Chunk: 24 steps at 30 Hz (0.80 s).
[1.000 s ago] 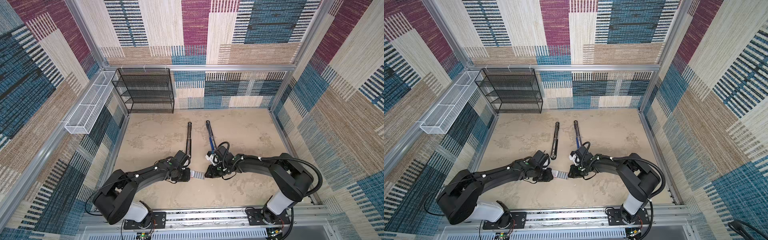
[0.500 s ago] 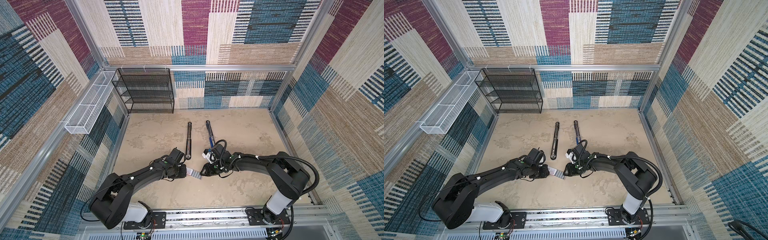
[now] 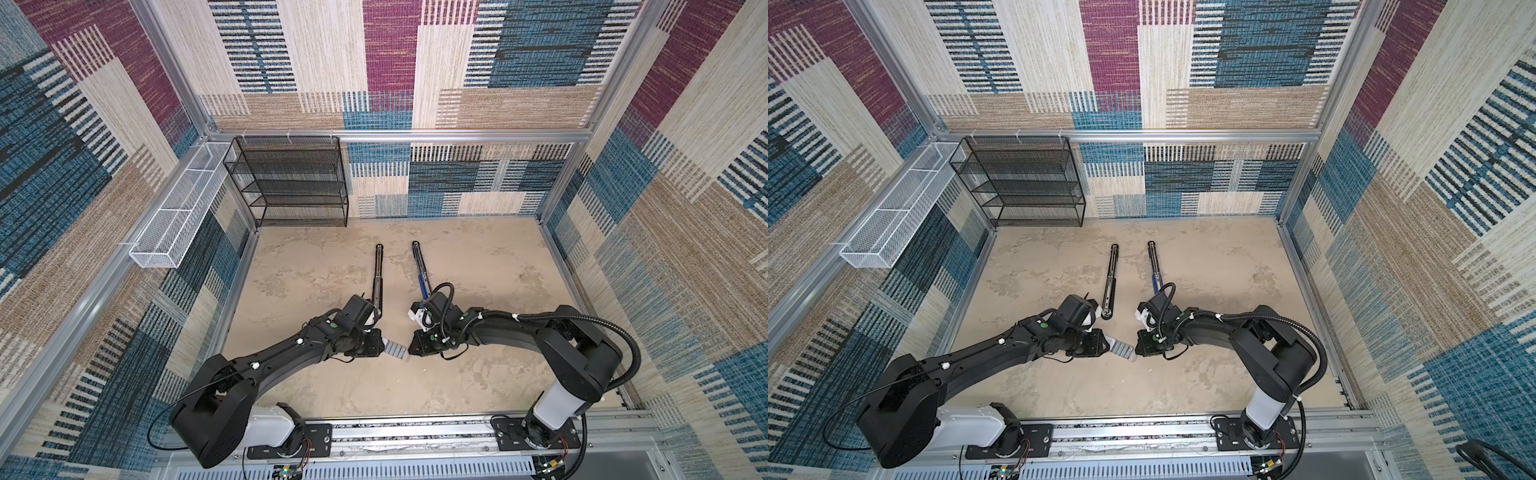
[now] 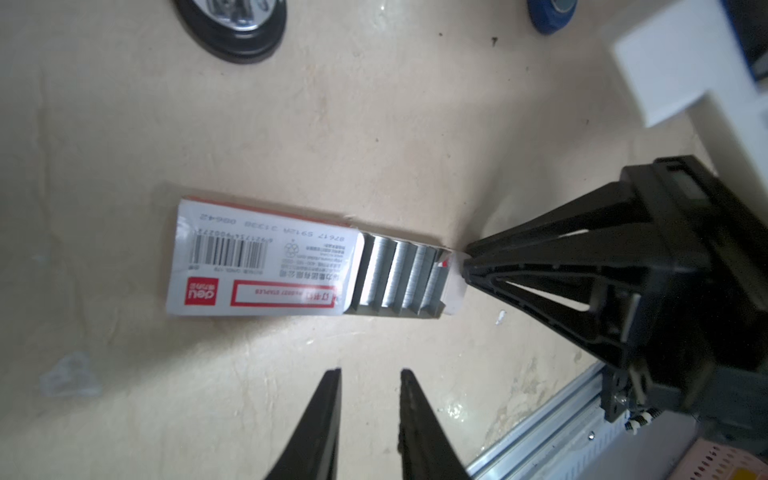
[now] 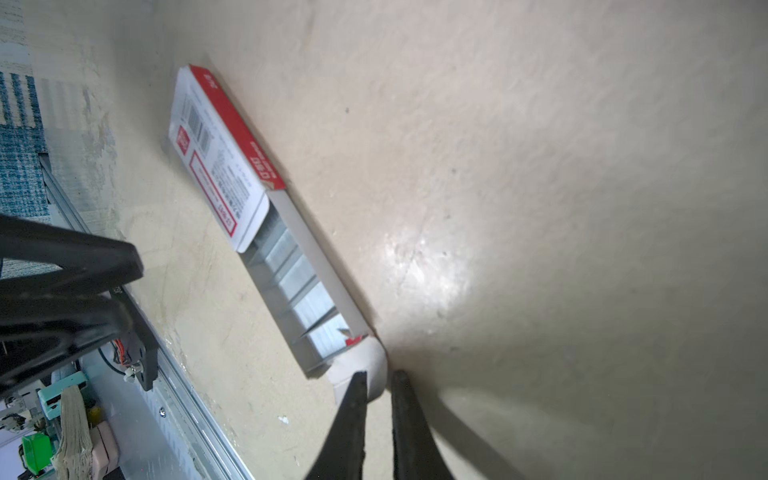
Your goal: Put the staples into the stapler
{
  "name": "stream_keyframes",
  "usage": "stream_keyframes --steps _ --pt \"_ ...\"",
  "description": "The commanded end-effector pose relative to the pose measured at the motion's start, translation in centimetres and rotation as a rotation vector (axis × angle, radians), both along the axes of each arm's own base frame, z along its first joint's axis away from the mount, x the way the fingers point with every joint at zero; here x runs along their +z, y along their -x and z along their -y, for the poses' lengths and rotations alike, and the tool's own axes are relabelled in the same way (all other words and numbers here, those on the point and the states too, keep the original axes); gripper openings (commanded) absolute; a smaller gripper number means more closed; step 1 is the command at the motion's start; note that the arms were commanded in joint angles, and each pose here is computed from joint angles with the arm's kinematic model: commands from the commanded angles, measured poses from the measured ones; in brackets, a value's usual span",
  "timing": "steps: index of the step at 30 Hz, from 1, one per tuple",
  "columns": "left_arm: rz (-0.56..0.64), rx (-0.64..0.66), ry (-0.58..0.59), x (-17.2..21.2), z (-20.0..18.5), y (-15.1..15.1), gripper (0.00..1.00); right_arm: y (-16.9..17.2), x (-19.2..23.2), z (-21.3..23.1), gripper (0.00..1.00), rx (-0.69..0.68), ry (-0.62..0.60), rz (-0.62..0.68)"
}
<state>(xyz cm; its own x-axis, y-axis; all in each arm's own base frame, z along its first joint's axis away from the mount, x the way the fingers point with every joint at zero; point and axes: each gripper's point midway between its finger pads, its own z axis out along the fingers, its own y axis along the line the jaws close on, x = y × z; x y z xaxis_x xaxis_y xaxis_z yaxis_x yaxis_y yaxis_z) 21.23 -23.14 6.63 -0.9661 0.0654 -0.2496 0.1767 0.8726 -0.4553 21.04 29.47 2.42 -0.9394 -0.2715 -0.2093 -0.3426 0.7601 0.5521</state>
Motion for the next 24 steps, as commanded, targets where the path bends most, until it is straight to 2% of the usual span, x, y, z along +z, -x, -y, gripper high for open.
stream_keyframes --steps 1,3,6,8,14,18,24 --pt "-0.031 -0.054 0.025 0.3 1.3 0.6 0.29 -0.2 -0.1 0.0 0.16 -0.010 0.000 0.009" --pt "-0.033 -0.081 0.029 0.4 2.2 0.6 0.29 -0.3 -0.1 -0.1 0.17 -0.014 -0.002 0.011" --pt "-0.031 -0.122 0.038 0.7 3.5 0.7 0.29 -0.6 0.4 -0.1 0.26 -0.023 -0.008 0.033" --pt "-0.038 -0.143 0.044 0.8 4.2 0.7 0.29 -0.9 1.1 0.0 0.29 -0.032 -0.014 0.056" --pt "-0.071 -0.200 0.021 0.0 5.6 1.1 0.27 -1.4 2.5 0.8 0.27 -0.070 -0.029 0.100" --pt "-0.086 -0.222 -0.006 -0.7 6.1 1.2 0.22 -1.2 2.3 1.6 0.26 -0.092 -0.023 0.098" --pt "-0.091 -0.233 -0.053 -1.5 6.3 1.0 0.20 -1.1 2.1 2.6 0.26 -0.120 -0.017 0.098"
